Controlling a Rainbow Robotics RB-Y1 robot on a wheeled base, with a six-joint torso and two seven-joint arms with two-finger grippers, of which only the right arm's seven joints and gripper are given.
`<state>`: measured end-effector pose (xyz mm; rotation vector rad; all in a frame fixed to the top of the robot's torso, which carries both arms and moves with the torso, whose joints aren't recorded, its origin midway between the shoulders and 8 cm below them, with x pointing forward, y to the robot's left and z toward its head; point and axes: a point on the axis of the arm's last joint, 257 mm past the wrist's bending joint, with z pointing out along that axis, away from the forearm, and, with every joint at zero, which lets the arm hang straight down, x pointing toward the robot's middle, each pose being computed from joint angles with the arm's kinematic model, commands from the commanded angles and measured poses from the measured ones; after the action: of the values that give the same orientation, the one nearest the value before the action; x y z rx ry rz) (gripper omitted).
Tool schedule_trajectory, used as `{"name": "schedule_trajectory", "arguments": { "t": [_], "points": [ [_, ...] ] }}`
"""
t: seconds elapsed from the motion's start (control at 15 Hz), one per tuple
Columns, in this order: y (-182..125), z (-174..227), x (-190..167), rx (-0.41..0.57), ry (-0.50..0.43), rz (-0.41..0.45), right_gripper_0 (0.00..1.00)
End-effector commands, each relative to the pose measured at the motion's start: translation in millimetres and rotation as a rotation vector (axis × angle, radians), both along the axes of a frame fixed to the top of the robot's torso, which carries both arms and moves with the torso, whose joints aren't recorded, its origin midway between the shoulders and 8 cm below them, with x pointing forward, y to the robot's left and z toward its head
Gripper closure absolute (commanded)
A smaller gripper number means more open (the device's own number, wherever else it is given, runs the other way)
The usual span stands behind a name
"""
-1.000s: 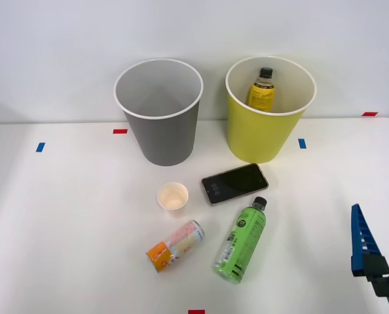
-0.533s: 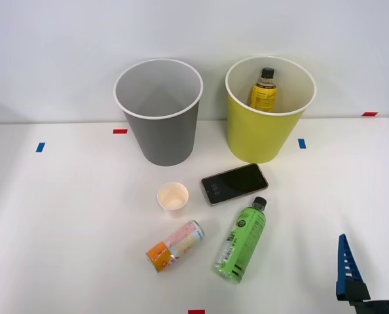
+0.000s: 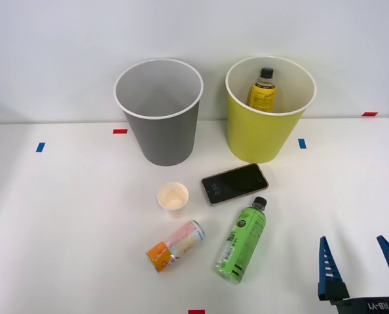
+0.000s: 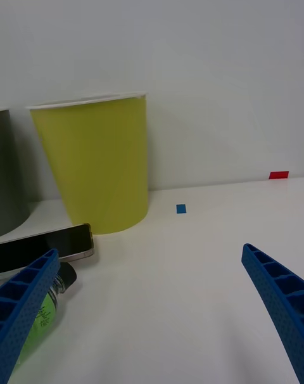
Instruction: Put cans in the gray bin, plastic bottles in the light green bin
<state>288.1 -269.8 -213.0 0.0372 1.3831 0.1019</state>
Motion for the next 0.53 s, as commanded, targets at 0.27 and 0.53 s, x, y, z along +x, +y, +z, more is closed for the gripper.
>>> {"name": "schedule_trajectory", "arguments": {
  "t": [0.27, 0.53],
  "points": [
    [21, 2, 10, 0.025, -0.016, 0.008, 0.00],
    [33, -9, -2, -0.002, -0.006, 0.016, 0.00]
  ]
}}
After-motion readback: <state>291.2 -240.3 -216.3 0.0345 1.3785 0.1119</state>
